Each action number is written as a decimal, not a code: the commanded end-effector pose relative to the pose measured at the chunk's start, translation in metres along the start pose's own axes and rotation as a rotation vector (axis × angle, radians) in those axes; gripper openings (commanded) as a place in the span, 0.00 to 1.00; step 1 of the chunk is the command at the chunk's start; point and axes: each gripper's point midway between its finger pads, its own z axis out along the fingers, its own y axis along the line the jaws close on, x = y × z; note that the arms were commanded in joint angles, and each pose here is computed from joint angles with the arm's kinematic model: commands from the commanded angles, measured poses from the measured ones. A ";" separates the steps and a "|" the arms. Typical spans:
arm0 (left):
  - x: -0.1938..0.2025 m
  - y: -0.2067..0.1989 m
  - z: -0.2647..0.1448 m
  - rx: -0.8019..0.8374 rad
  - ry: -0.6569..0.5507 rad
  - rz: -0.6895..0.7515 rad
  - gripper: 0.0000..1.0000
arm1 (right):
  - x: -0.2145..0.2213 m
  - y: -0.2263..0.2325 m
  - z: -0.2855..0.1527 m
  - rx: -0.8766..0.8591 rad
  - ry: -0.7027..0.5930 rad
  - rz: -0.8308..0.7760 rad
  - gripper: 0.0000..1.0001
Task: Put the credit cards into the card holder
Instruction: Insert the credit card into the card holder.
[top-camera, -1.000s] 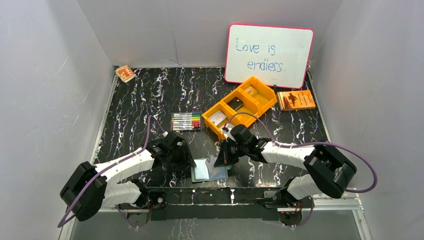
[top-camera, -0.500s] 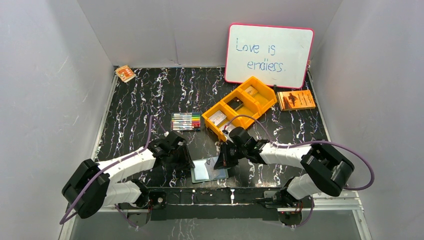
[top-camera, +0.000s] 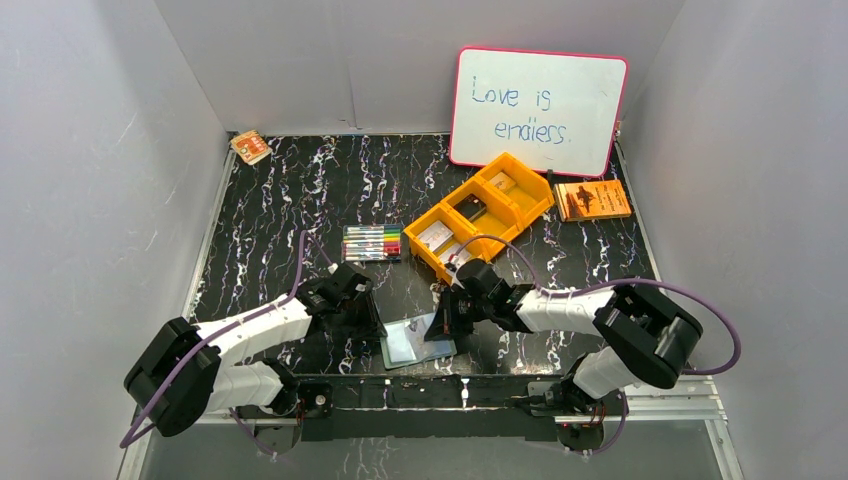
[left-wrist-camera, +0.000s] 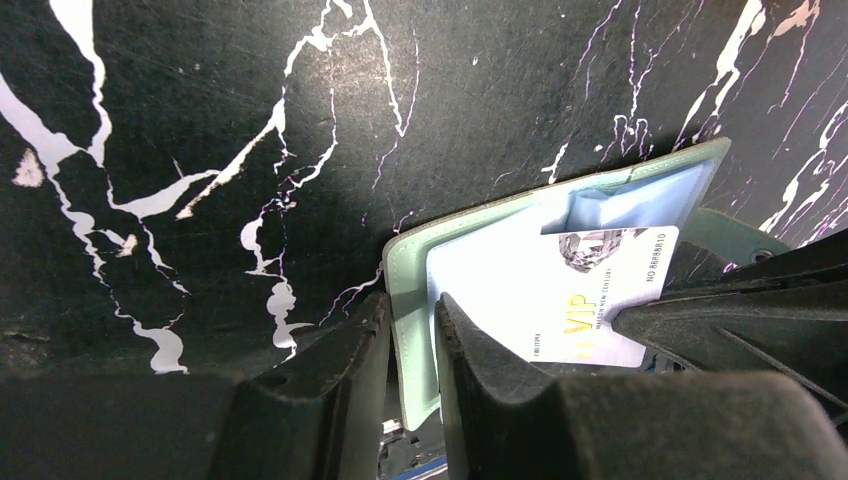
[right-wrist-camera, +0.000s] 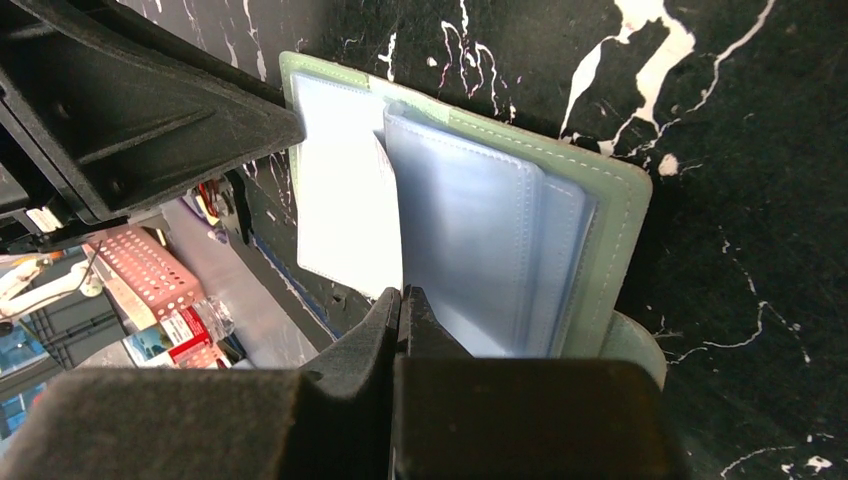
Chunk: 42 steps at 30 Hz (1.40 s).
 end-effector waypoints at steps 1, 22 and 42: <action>0.020 0.040 0.008 -0.131 0.056 0.007 0.22 | -0.001 -0.005 0.006 0.012 -0.027 0.015 0.00; 0.022 0.042 0.008 -0.134 0.061 0.005 0.17 | 0.005 -0.013 0.015 0.064 -0.031 0.015 0.00; 0.016 0.035 0.000 -0.120 0.042 0.008 0.23 | 0.003 -0.018 0.025 0.087 -0.136 0.089 0.00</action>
